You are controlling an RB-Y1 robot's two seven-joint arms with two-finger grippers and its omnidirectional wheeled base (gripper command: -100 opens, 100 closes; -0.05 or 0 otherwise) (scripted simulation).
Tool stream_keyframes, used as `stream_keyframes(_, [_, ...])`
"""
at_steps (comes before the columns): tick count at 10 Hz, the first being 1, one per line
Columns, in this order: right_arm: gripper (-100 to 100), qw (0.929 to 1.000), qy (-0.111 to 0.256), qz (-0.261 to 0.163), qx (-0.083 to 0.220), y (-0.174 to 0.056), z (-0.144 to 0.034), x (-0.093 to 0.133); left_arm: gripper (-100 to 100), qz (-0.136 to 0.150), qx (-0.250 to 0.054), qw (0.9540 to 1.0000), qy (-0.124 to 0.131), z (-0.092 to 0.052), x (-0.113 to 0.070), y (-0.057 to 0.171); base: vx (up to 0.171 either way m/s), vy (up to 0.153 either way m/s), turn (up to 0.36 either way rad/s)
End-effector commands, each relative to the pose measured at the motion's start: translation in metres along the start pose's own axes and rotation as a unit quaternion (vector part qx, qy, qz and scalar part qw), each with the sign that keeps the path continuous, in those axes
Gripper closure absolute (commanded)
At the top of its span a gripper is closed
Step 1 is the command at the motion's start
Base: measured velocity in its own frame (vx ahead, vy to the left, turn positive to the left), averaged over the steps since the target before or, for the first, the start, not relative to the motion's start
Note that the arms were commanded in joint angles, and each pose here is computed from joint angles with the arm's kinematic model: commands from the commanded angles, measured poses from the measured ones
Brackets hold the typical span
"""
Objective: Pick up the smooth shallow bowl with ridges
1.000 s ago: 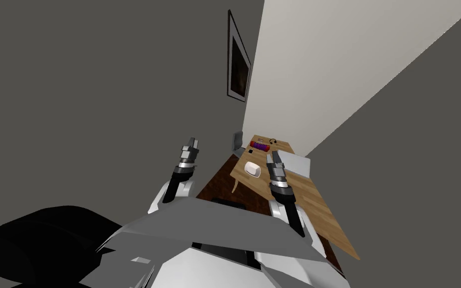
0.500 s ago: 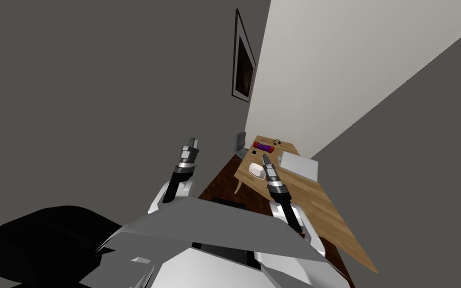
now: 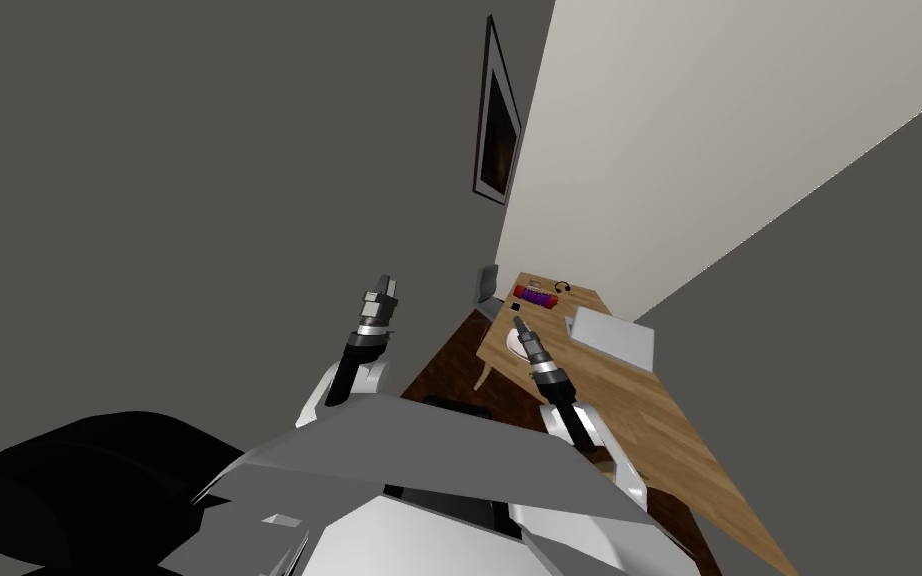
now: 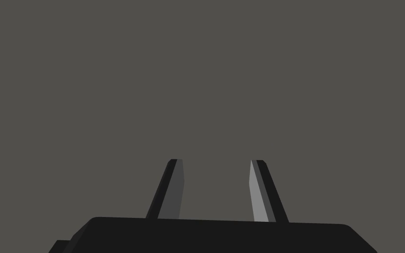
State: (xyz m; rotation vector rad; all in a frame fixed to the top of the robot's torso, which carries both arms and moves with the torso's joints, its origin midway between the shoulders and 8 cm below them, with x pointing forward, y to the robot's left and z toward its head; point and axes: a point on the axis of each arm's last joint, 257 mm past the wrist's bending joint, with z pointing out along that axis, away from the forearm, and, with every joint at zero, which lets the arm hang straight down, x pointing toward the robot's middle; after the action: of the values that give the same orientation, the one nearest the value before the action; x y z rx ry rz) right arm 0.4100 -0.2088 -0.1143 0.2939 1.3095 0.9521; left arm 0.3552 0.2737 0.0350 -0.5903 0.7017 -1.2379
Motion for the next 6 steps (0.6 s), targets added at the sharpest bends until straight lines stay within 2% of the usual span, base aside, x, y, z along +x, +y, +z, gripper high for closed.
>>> stream_keyframes(1, [-100, 0.9988, 0.026, -0.035, 0.022, -0.018, -0.004, 0.011, 0, 0.000, 0.000, 1.0000, 0.000, 0.000, 0.000, 0.000, 0.010, 0.058, 0.054])
stream_keyframes(2, [-100, 0.9957, 0.049, -0.068, 0.039, -0.035, -0.009, 0.022, 0, 0.000, 0.000, 1.0000, 0.000, 0.000, 0.000, 0.000, 0.017, 0.096, 0.099])
stream_keyframes(3, [-100, 0.9957, 0.049, -0.068, 0.039, -0.035, -0.009, 0.022, 0, 0.000, 0.000, 1.0000, 0.000, 0.000, 0.000, 0.000, 0.018, 0.065, 0.033])
stream_keyframes(5, [-100, 0.9832, 0.097, -0.137, 0.072, -0.071, -0.021, 0.041, 0, 0.000, 0.000, 1.0000, 0.000, 0.000, 0.000, 0.000, 0.018, 0.051, 0.097])
stream_keyframes(6, [-100, 0.9735, 0.121, -0.173, 0.088, -0.090, -0.029, 0.049, 0, 0.000, 0.000, 1.0000, 0.000, 0.000, 0.000, 0.000, 0.022, 0.073, 0.115])
